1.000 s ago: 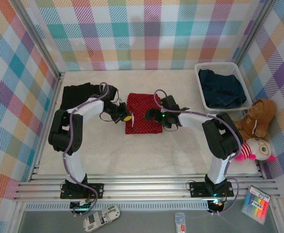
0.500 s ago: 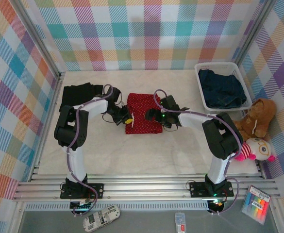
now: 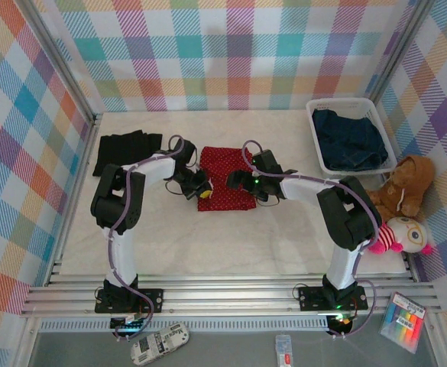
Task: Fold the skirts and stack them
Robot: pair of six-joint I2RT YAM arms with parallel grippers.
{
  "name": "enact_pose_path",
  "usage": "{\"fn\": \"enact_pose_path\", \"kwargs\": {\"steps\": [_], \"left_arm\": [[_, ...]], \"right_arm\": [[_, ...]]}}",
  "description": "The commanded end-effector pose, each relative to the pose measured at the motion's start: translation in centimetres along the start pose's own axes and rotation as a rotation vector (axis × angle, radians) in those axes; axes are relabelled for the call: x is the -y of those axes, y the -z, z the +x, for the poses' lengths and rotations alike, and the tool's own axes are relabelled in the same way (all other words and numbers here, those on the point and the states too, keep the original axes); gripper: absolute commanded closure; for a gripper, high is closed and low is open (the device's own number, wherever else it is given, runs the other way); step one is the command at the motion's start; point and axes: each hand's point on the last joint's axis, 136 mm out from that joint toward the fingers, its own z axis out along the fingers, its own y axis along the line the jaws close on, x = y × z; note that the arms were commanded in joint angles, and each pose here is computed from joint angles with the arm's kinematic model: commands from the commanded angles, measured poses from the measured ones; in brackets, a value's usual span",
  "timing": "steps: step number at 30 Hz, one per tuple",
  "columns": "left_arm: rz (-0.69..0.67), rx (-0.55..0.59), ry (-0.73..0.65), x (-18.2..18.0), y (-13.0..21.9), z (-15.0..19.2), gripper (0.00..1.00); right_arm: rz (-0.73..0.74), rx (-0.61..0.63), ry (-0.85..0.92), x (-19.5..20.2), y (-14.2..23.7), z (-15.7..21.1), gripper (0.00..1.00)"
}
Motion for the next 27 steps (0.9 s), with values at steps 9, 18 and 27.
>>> {"fn": "enact_pose_path", "kwargs": {"steps": [9,18,27], "left_arm": [[-0.049,0.113,-0.004,-1.1,5.2,-0.8,0.85],[-0.051,0.156,-0.089,1.0,5.0,-3.3,0.79],[-0.040,0.183,-0.182,2.8,3.5,-6.7,0.79]], "right_arm": [[-0.017,0.022,0.020,-0.7,0.7,-0.2,0.00],[0.005,0.034,0.020,-0.4,0.8,-0.5,0.01],[0.015,0.043,0.024,-0.2,1.0,-0.6,0.01]]}}
